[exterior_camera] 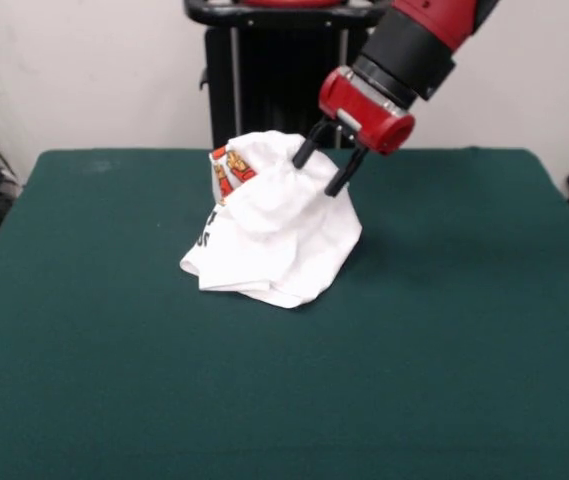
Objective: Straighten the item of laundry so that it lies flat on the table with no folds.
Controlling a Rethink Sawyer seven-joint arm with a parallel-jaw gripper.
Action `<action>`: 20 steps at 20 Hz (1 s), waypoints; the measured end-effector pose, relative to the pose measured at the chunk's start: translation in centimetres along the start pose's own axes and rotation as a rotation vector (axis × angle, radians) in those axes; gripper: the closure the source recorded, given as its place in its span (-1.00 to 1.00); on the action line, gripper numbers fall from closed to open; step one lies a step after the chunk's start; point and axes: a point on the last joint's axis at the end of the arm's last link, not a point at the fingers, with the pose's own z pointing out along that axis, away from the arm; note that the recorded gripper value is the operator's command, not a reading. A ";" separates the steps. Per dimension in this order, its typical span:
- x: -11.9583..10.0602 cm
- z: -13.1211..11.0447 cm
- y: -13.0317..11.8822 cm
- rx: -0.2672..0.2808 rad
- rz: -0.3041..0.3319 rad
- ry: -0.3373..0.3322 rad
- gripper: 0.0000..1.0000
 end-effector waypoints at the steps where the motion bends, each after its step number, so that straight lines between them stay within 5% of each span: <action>1: -0.1 0.1 -0.1 0.002 -0.003 -0.001 -1.00; 20: -1.9 1.0 -2.8 0.035 -0.069 -0.023 -1.00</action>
